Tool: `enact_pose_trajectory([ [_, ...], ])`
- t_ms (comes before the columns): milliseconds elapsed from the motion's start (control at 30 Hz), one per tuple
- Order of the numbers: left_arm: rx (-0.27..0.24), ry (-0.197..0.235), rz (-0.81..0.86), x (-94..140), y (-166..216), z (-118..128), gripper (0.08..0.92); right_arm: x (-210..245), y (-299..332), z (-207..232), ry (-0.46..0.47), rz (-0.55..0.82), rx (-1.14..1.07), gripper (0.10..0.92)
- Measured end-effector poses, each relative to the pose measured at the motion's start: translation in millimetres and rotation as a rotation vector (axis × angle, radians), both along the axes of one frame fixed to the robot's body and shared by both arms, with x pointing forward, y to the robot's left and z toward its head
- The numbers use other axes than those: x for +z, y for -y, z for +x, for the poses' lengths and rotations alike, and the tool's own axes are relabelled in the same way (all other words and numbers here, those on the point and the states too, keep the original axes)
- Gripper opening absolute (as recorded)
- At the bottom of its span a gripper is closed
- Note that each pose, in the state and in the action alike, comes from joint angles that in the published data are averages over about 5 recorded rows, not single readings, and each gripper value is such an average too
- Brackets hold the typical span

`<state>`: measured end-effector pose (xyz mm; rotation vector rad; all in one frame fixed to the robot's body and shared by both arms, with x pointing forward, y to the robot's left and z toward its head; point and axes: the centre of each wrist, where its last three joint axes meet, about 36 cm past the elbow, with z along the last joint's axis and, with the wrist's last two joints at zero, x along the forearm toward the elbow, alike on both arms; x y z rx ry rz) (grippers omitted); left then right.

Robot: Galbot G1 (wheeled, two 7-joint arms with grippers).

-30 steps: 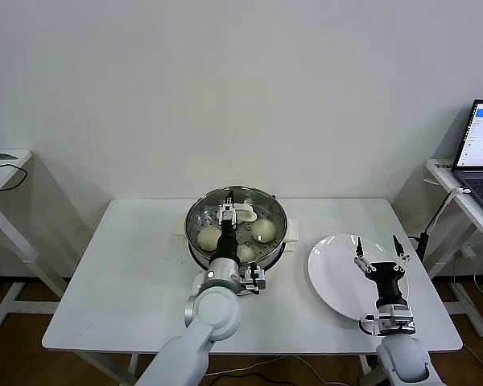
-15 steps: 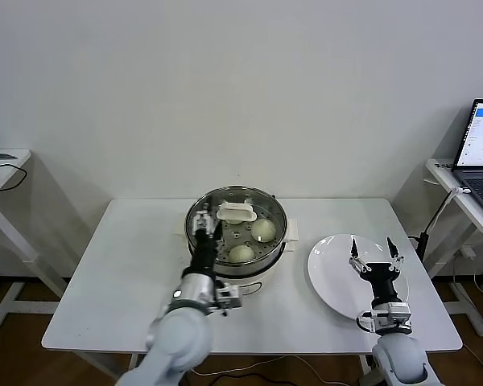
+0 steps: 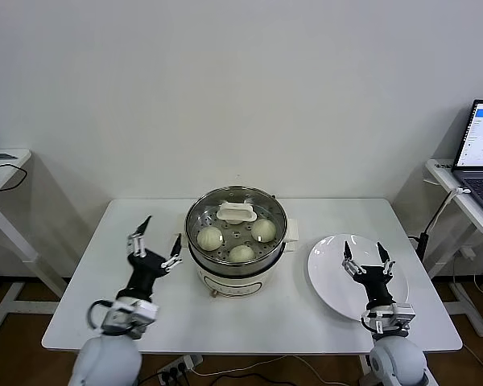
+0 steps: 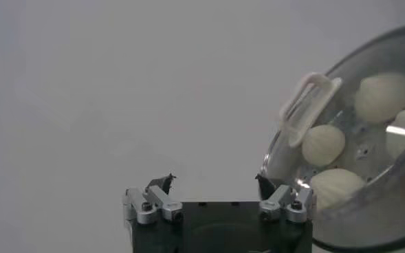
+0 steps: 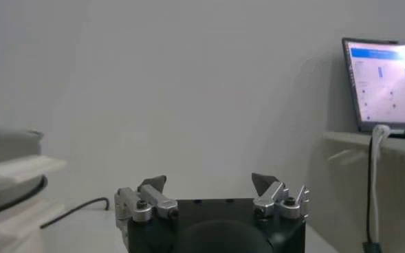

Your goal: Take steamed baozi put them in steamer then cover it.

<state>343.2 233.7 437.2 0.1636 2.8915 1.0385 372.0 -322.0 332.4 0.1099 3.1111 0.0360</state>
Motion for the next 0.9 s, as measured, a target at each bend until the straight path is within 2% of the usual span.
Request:
enact_pose_trajectory([
  [133,-0.002,0.011,-0.146,-12.5,-18.9,-12.6,0.823,0.5,-4.4,-3.9,-0.007,0.026,0.008,0.823],
  [333,-0.008,0.034,-0.253,-25.4,-33.5,-32.2,0.823,0.5,-6.4,-7.3,-0.012,0.046,0.017,0.823],
  [600,-0.005,0.047,-0.311,-37.8,-44.1,-47.0,0.823,0.9,-6.6,-11.0,-0.021,0.055,0.034,0.823],
  [900,0.005,0.055,-0.328,-46.9,-50.7,-53.1,0.823,1.2,-9.4,-10.3,-0.018,0.064,0.036,0.823],
])
